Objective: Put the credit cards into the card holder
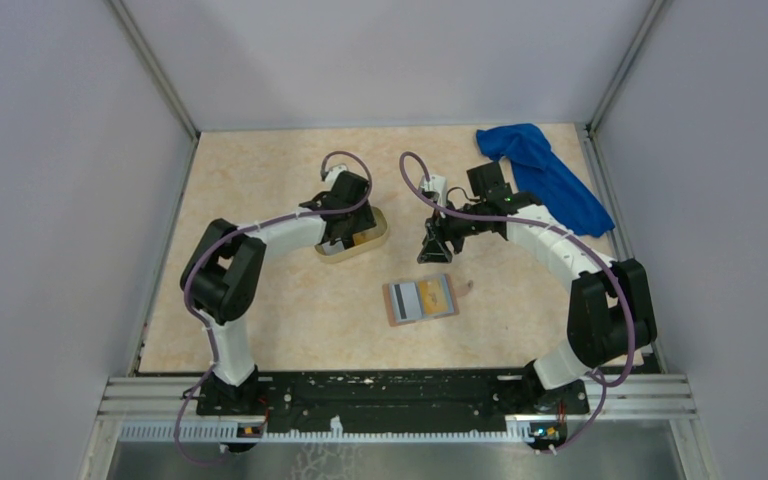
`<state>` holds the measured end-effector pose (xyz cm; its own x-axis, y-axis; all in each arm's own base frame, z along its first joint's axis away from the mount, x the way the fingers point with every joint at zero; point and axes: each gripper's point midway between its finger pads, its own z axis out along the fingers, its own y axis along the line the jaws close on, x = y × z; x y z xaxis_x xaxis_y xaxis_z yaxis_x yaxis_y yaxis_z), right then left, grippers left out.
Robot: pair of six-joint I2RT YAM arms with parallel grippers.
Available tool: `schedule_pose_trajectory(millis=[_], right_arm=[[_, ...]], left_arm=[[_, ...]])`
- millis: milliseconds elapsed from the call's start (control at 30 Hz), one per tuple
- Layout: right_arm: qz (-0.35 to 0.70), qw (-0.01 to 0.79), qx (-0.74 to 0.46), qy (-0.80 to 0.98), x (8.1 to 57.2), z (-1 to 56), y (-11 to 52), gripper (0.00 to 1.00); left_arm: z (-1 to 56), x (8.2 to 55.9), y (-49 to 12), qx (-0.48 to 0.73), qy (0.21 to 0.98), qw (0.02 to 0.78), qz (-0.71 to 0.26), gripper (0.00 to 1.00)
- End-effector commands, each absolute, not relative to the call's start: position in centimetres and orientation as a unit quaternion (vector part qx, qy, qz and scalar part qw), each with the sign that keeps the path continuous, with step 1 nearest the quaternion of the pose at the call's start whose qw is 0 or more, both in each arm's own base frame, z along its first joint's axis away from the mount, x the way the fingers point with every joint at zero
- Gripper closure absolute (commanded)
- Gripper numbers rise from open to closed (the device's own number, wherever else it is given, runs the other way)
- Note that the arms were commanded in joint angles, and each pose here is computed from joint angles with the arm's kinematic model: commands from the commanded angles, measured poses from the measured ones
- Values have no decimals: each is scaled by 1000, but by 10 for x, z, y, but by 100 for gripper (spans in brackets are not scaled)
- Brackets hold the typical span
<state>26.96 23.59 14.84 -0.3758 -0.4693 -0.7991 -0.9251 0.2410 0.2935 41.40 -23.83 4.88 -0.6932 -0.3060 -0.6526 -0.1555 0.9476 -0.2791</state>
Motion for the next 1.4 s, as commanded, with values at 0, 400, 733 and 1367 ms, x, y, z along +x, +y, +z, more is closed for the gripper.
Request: schedule_pose_trajectory(millis=[0, 400, 733, 1367], right_arm=[[388, 319, -490, 713, 275, 165, 238, 46], [388, 319, -491, 712, 275, 165, 239, 46], [385, 322, -491, 711, 275, 167, 238, 46], [386, 327, -493, 708, 274, 170, 238, 46]], left_arm=[[53, 410, -232, -127, 913, 376, -93, 33], [69, 407, -231, -122, 903, 397, -111, 27], [58, 402, -223, -142, 917, 367, -65, 25], [37, 403, -223, -153, 935, 319, -11, 28]])
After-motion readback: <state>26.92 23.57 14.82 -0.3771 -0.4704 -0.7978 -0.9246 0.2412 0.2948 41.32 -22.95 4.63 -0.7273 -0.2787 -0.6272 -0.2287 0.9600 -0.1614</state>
